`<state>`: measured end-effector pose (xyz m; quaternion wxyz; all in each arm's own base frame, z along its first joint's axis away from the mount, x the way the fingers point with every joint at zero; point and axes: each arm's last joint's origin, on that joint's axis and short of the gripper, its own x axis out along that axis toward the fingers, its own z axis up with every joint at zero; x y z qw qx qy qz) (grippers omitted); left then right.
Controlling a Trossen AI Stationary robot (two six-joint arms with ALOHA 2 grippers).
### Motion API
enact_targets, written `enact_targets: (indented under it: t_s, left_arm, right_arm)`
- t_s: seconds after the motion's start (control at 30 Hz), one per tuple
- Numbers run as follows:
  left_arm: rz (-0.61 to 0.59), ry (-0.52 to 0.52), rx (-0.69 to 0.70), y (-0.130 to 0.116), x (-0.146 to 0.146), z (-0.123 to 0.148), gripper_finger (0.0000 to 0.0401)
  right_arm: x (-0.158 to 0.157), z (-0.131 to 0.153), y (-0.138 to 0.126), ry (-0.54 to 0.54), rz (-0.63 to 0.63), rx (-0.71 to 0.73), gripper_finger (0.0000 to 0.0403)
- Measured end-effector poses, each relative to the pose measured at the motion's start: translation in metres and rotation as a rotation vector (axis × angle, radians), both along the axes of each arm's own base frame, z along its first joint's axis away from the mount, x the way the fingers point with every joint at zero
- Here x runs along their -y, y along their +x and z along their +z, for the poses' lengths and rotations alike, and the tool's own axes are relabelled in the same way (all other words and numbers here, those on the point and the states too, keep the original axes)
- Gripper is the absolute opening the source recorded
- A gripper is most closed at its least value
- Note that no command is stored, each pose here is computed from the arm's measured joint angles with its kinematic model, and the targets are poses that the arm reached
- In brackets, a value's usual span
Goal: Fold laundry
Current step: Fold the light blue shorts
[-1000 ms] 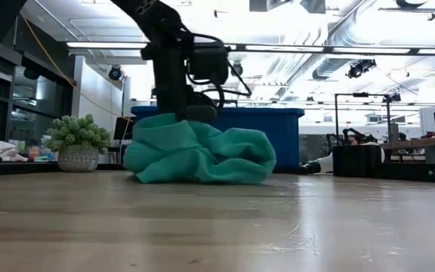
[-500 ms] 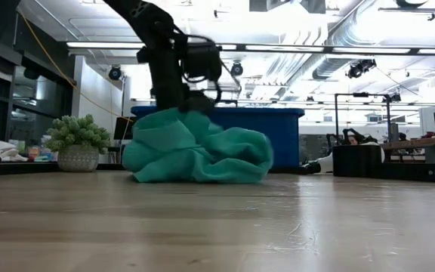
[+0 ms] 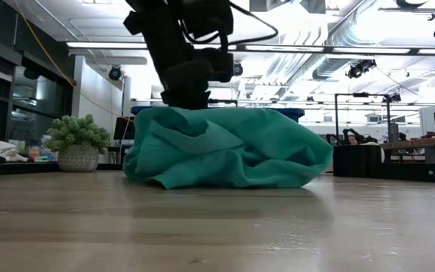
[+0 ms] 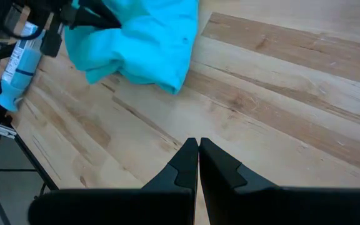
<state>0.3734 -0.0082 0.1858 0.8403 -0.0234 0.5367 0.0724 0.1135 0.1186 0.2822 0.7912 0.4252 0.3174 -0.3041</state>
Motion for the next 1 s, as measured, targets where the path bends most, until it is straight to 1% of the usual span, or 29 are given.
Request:
enact_targets:
  t_s: [0.07, 0.13, 0.2, 0.33, 0.43, 0.5, 0.57, 0.67, 0.73, 0.87, 1.0]
  left_arm:
    - [-0.051, 0.011, -0.005, 0.0, -0.001, 0.0, 0.0]
    - [-0.076, 0.022, -0.017, 0.0, -0.005, 0.001, 0.0]
    - [-0.061, 0.018, -0.041, 0.0, -0.012, 0.01, 0.0]
    - [-0.039, -0.002, -0.019, 0.006, -0.034, 0.039, 0.0]
    - [-0.031, -0.022, 0.028, 0.012, -0.052, 0.056, 0.0]
    - [-0.021, -0.045, 0.045, 0.012, -0.063, 0.06, 0.0]
    - [-0.023, -0.065, 0.029, 0.011, -0.072, 0.058, 0.0]
    - [-0.017, -0.082, -0.049, 0.006, -0.076, 0.049, 0.0]
    - [-0.073, -0.108, -0.065, 0.007, -0.072, 0.046, 0.0]
    - [-0.173, -0.08, -0.107, 0.016, -0.059, 0.028, 0.0]
    - [-0.198, -0.086, -0.166, 0.024, -0.05, 0.003, 0.0]
  right_arm:
    - [0.0, 0.0, 0.0, 0.008, -0.01, 0.003, 0.0]
    - [0.0, 0.0, 0.0, 0.015, -0.018, 0.005, 0.0]
    - [0.0, 0.0, 0.0, 0.021, -0.021, 0.008, 0.0]
    - [-0.001, 0.0, 0.0, 0.025, -0.024, 0.011, 0.0]
    - [-0.001, 0.0, 0.0, 0.026, -0.024, 0.012, 0.0]
    - [-0.001, 0.0, 0.0, 0.03, -0.028, 0.013, 0.0]
    - [-0.001, 0.0, 0.0, 0.036, -0.036, 0.015, 0.0]
    - [-0.001, 0.0, 0.0, 0.037, -0.038, 0.016, 0.0]
    - [0.0, 0.0, 0.0, 0.037, -0.039, 0.015, 0.0]
    - [0.0, 0.0, 0.0, 0.036, -0.042, 0.013, 0.0]
    - [0.001, 0.0, 0.002, 0.037, -0.055, 0.014, 0.0]
